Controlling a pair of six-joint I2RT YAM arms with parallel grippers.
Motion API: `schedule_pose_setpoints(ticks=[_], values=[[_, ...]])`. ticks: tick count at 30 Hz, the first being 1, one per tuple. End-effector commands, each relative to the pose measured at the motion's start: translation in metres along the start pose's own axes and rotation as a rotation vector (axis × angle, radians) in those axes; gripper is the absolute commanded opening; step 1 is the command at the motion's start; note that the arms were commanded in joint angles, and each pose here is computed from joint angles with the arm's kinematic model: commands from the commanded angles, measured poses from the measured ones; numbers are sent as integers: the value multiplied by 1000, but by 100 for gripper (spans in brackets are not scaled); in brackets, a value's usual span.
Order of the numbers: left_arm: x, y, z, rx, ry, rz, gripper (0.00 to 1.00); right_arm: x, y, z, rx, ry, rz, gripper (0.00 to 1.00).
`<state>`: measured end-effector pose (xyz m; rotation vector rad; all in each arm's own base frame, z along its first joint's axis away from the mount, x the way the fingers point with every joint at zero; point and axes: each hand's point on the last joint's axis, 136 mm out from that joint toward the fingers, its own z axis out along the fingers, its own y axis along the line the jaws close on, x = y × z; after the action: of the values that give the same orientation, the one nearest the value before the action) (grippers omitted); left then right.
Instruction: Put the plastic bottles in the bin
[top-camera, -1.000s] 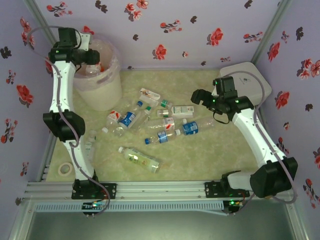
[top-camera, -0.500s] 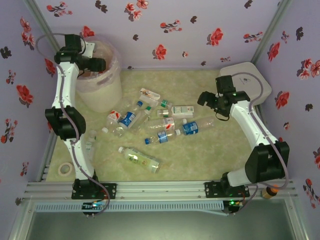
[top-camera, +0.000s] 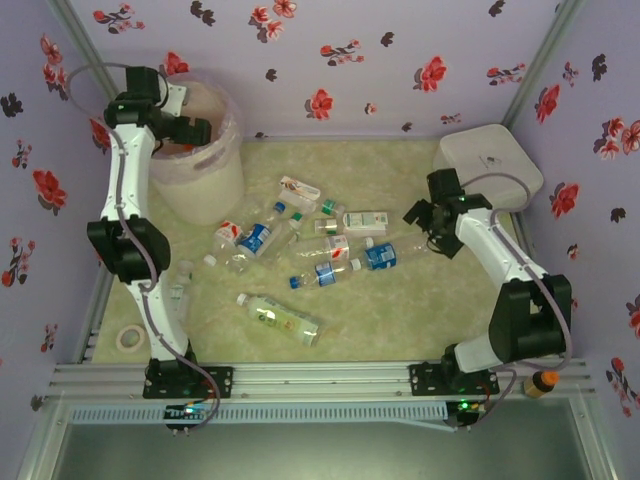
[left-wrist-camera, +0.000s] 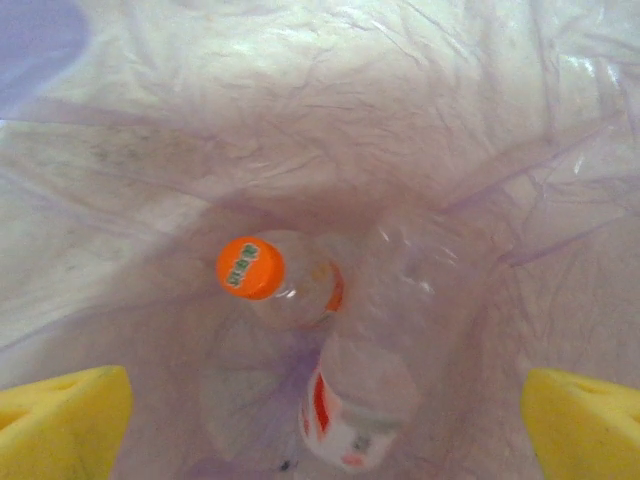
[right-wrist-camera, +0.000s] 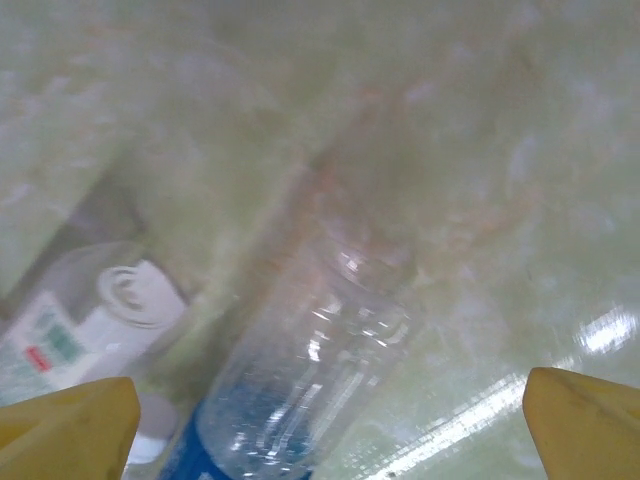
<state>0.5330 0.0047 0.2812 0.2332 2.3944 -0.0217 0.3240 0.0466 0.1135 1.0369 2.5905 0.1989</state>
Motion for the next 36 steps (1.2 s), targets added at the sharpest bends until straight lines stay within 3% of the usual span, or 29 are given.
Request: schedule_pose_setpoints(ticks=[1,8,15,21,28,36], values=[[-18,18,-66,-126,-71,37,100,6,-8,9,-9,4,209,96],[-14,7,-125,-220,-105,48,100,1,-16,25,26,-36,301,94],[36,-83,-132,-67,-88,85,100,12,-8,55,-10,35,427,94],[77,-171,-142,176,-120,109,100,11,-8,75,-6,38,437,94],[121,-228,-127,324,-38,75,100,16,-3,91,-15,75,428,77],[111,-285,-127,511,-65,80,100,3,-14,55,5,5,329,62]])
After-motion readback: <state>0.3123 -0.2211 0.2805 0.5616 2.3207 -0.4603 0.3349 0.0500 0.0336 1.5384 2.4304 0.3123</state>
